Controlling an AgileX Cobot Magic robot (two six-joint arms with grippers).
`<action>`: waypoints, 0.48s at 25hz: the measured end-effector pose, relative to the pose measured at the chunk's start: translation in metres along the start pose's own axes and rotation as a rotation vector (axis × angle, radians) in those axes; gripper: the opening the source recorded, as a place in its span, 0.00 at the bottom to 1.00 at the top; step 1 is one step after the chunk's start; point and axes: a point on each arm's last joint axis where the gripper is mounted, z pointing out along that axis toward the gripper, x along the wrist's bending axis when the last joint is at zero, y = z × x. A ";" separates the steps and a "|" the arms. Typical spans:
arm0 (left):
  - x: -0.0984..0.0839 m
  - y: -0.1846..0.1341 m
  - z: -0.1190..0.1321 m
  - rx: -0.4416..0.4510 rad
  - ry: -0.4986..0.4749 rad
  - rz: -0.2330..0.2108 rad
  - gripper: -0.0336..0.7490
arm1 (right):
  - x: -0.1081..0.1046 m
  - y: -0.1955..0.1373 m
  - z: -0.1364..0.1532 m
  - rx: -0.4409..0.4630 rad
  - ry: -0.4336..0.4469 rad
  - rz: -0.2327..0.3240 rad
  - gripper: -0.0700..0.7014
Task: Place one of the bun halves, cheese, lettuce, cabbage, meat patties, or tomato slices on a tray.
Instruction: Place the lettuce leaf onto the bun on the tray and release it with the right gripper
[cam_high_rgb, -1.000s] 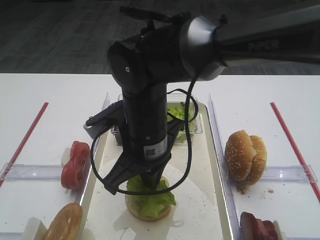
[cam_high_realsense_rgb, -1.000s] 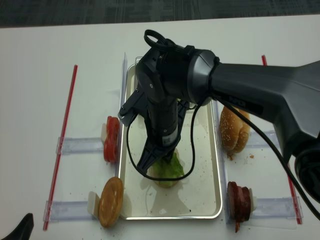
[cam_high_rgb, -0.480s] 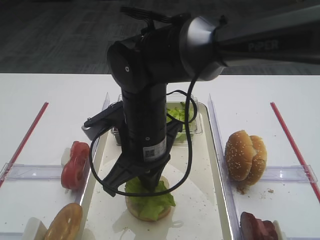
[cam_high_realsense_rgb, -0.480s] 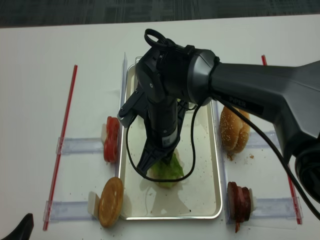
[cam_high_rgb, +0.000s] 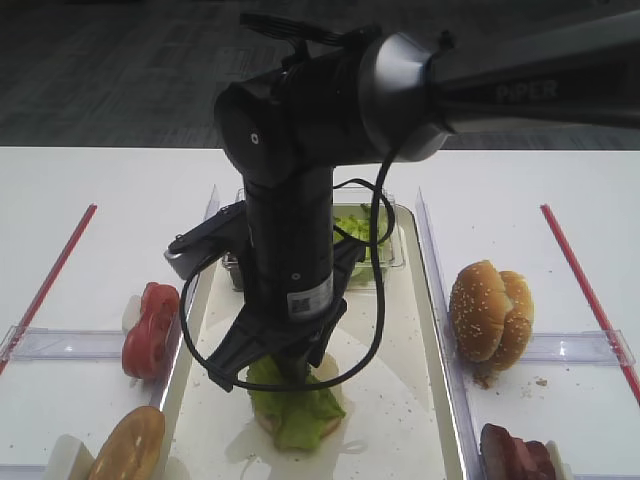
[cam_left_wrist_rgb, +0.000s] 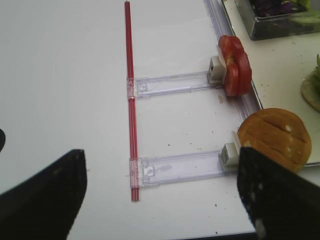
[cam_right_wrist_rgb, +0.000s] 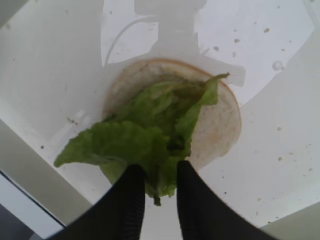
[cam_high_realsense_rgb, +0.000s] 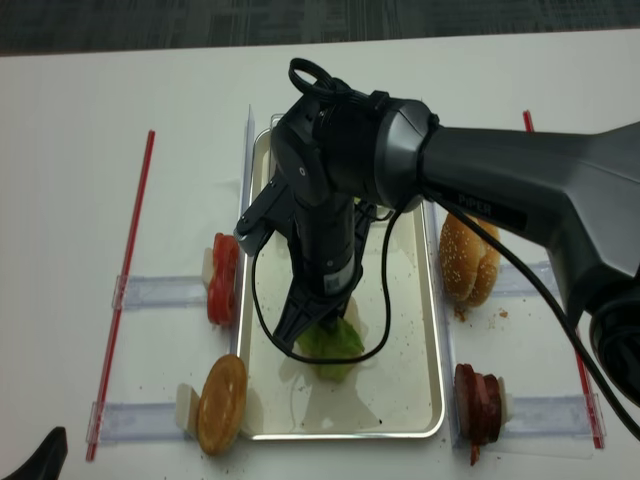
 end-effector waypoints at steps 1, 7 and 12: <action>0.000 0.000 0.000 0.000 0.000 0.000 0.76 | -0.001 0.000 0.000 0.001 -0.006 0.002 0.37; 0.000 0.000 0.000 0.000 0.000 0.000 0.76 | -0.004 0.000 0.000 0.003 -0.049 0.006 0.50; 0.000 0.000 0.000 0.000 0.000 0.000 0.76 | -0.005 0.000 0.000 0.001 -0.058 0.014 0.64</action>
